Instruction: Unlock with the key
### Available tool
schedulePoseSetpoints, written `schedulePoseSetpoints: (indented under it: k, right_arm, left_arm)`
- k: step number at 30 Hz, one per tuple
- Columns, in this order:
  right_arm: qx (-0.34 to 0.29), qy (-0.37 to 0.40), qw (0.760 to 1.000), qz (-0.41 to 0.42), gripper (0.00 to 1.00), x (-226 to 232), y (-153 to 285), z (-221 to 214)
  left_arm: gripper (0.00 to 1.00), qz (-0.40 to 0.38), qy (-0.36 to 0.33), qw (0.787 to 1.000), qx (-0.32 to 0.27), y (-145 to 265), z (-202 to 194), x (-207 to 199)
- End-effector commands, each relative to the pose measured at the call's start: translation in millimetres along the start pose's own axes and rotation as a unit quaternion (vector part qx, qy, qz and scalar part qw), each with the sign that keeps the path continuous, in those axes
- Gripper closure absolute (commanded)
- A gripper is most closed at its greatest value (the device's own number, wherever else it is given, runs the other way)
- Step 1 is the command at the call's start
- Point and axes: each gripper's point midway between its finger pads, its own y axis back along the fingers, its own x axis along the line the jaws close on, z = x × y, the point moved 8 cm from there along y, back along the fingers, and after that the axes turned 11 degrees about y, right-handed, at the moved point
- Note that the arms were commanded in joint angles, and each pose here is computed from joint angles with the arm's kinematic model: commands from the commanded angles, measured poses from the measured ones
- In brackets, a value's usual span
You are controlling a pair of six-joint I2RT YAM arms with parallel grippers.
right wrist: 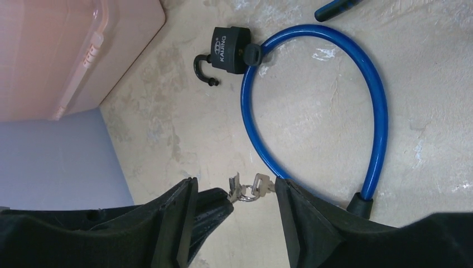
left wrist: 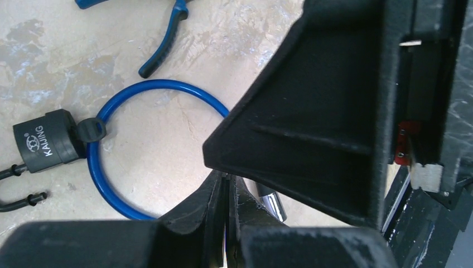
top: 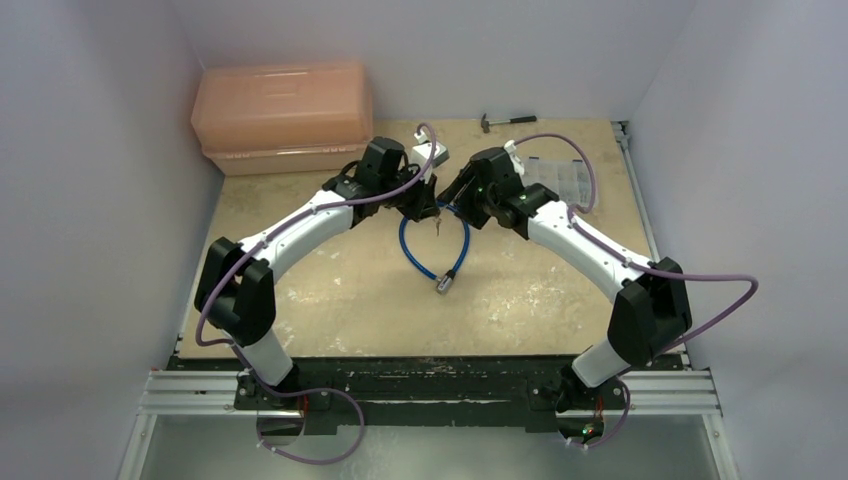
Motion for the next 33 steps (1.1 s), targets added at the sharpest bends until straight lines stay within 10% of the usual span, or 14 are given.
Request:
schedulePoseSetpoints:
  k: [1, 14, 29, 33]
  right_arm:
    - [-0.039, -0.013, 0.999, 0.013, 0.39, 12, 4, 19]
    - [-0.011, 0.002, 1.0, 0.024, 0.52, 11, -7, 11]
    - [-0.001, 0.009, 0.999, 0.047, 1.0, 12, -8, 7]
    - [0.004, 0.014, 0.999, 0.051, 1.0, 11, -9, 5]
  left_arm:
    - [1.0, -0.028, -0.032, 0.999, -0.032, 14, 15, -16]
    - [1.0, -0.028, -0.033, 0.998, -0.035, 15, 16, -18]
    - [1.0, -0.025, -0.032, 0.999, -0.036, 14, 16, -18]
    - [1.0, -0.025, -0.032, 0.999, -0.036, 14, 16, -18]
